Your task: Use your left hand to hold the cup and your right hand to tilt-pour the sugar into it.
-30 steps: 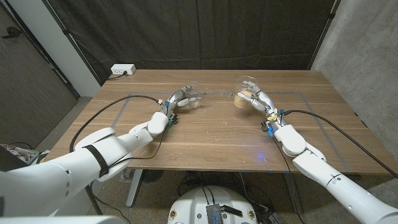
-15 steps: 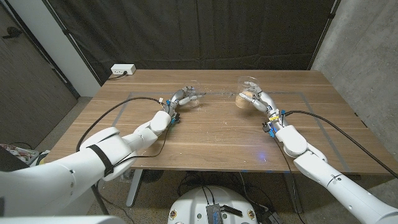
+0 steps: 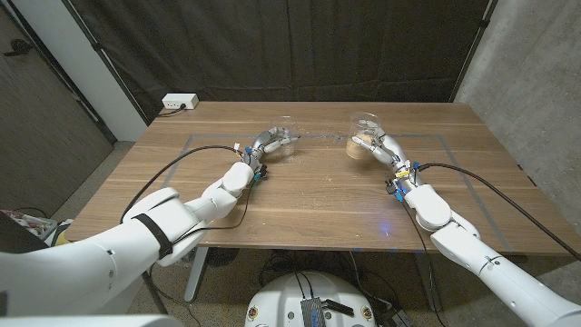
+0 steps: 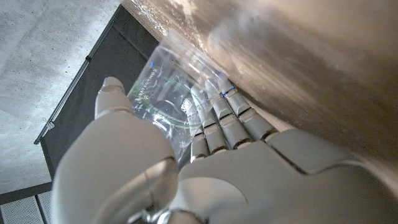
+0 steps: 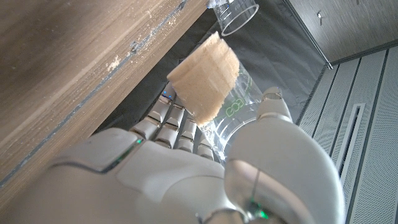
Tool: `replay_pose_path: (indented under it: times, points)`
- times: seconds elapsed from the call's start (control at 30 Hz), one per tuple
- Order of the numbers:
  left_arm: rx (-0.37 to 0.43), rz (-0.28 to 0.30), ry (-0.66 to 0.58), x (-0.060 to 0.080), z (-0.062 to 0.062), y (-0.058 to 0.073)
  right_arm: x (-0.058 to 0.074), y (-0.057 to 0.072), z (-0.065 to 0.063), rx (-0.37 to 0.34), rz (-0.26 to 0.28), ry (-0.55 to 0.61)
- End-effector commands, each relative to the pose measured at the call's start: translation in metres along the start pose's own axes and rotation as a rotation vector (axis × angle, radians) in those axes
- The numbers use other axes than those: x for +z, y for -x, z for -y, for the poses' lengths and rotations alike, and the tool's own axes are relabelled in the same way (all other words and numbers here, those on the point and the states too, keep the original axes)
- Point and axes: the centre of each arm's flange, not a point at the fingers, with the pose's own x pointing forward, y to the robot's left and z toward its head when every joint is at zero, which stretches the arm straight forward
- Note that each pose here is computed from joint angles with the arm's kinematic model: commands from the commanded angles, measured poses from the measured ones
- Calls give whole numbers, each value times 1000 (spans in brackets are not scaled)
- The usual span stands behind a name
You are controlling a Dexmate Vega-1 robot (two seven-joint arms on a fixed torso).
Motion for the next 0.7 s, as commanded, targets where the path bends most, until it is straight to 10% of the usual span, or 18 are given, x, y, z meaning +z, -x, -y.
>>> replay_pose_path:
  times: [0.03,0.7]
  points:
    - [3,43,20,7,13,3,-5,4,3,-8,-2,-9]
    - [41,226,-124,21,11,25,-14,-2,-2,-2,2,-19]
